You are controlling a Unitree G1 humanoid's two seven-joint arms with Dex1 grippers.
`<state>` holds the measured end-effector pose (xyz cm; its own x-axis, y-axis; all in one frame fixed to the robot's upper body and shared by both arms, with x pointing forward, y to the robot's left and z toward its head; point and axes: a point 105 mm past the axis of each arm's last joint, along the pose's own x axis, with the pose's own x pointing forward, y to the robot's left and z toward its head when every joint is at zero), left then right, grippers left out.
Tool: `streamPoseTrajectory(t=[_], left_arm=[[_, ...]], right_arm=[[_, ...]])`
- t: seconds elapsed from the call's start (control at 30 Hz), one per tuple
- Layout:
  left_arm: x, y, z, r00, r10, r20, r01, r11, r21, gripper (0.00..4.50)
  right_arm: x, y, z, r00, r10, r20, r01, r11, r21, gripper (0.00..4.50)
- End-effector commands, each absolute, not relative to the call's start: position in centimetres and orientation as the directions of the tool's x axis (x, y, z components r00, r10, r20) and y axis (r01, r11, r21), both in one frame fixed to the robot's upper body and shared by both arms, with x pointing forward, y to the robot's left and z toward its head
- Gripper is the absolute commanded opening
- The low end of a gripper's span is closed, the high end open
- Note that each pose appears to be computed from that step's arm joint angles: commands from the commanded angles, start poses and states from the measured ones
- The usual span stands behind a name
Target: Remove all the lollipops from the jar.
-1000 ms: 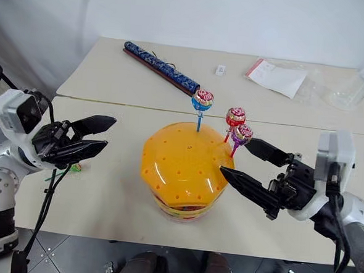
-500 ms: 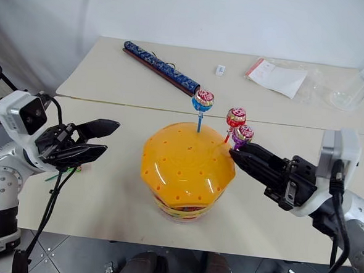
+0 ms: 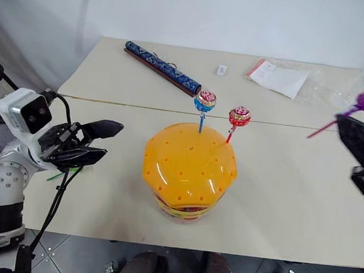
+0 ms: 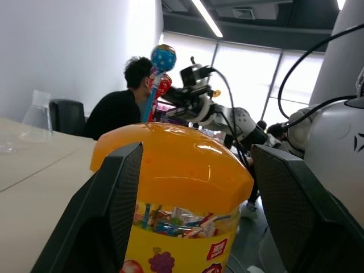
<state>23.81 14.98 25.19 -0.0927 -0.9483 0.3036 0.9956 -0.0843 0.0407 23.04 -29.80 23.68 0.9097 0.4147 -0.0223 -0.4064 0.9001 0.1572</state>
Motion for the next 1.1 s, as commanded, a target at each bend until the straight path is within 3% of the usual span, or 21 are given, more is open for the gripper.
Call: streamPoseTrajectory(t=[0.03,0.27,0.4,0.47,0.53,0.67,0.77,0.93,1.1], left_arm=[[23.6,15.1,26.0,-0.104,-0.958,0.267,0.99,-0.073,0.123,3.21],[23.5,15.1,25.9,-0.09,-0.96,0.265,0.99,-0.058,0.125,3.21],[23.5,15.2,25.7,-0.075,-0.962,0.264,0.992,-0.044,0.121,3.21],[23.7,15.3,25.8,-0.062,-0.96,0.274,0.992,-0.03,0.12,3.21],[23.9,15.5,25.8,-0.048,-0.957,0.287,0.993,-0.014,0.117,3.21],[24.2,15.9,26.0,-0.018,-0.945,0.328,0.996,0.014,0.094,3.21],[24.5,16.1,26.0,-0.001,-0.936,0.353,0.997,0.026,0.07,3.21],[24.8,16.1,25.7,0.01,-0.931,0.365,0.998,0.029,0.047,3.21],[25.0,16.2,25.6,0.023,-0.929,0.369,0.998,0.042,0.043,3.21]], right_arm=[[23.9,-34.8,17.0,0.873,0.131,-0.471,-0.168,0.985,-0.038,0.05],[23.5,-35.0,12.8,0.778,0.191,-0.599,-0.29,0.954,-0.072,0.05],[23.6,-34.6,12.7,0.768,0.264,-0.584,-0.353,0.935,-0.041,0.98],[23.6,-32.1,15.9,0.783,0.462,-0.416,-0.509,0.861,-0.002,1.71],[23.3,-30.5,18.6,0.767,0.579,-0.275,-0.612,0.789,-0.047,2.28],[22.5,-26.7,23.7,0.685,0.728,0.001,-0.72,0.678,-0.148,2.28],[22.0,-22.7,26.1,0.577,0.809,0.116,-0.796,0.588,-0.143,2.28],[21.9,-16.1,27.9,0.367,0.911,0.188,-0.9,0.399,-0.176,2.28],[23.5,-14.2,27.9,0.366,0.914,0.176,-0.909,0.391,-0.145,2.28]])
